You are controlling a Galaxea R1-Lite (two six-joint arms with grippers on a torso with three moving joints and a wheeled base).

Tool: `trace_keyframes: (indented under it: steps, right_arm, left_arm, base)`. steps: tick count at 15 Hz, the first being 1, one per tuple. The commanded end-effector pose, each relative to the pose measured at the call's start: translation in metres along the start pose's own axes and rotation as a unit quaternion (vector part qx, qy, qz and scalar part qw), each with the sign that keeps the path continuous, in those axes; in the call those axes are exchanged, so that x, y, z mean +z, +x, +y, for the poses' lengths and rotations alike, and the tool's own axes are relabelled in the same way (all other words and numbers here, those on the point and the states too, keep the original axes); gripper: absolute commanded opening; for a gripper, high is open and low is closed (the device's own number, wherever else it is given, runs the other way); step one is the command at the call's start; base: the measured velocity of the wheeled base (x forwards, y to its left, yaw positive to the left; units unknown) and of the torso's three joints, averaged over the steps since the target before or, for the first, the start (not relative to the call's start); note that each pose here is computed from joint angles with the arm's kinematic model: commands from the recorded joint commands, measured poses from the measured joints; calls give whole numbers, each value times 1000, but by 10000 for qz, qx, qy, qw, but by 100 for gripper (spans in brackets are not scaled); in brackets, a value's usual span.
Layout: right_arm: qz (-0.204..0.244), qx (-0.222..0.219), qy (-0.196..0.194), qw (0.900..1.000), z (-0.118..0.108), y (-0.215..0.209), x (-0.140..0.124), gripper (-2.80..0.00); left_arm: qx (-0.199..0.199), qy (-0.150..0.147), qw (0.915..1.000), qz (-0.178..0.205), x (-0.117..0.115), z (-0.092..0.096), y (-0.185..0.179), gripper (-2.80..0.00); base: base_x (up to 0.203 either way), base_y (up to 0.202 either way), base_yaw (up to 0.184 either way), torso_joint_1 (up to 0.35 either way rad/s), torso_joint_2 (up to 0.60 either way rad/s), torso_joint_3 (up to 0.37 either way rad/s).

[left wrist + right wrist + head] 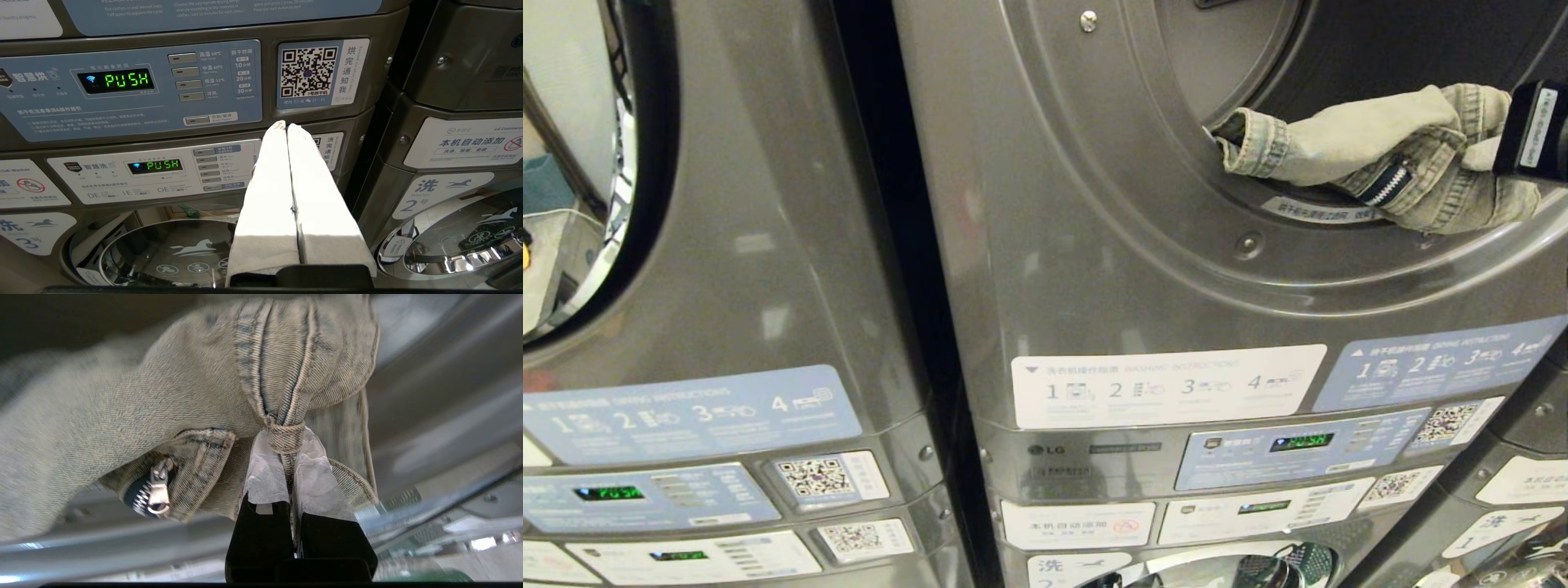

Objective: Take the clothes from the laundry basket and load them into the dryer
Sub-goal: Put the clothes in the dryer

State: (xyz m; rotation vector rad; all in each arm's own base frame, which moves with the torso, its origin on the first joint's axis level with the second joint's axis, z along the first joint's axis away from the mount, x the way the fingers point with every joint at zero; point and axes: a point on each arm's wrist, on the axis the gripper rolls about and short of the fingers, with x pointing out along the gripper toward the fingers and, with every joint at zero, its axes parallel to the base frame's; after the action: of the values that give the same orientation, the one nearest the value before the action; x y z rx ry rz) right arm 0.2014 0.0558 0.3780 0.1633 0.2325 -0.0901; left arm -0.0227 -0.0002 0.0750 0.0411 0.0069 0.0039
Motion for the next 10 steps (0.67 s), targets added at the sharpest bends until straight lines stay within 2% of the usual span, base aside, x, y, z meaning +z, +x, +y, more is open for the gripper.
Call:
trace_keyframes:
  steps: [1,5,7,10]
  right_arm:
    - [-173,53,72,9998,4,2,12,-280]
    - [-671,209,175,9974,24,30,45,-280]
    - [-1123,244,-34,9934,37,62,49,-280]
    - [-2098,23,-554,9762,49,124,48,-280]
  left_arm:
    - [3,1,10000,6,0,0,0,-280]
    - [2,1,10000,12,-1,0,0,-280]
    - [3,1,10000,4,0,0,0,-280]
    - [3,-6,10000,4,0,0,0,-280]
  base:
    - [0,0,0,0,0,0]
    - [0,0,0,0,0,0]
    - [0,0,0,0,0,0]
    - [0,0,0,0,0,0]
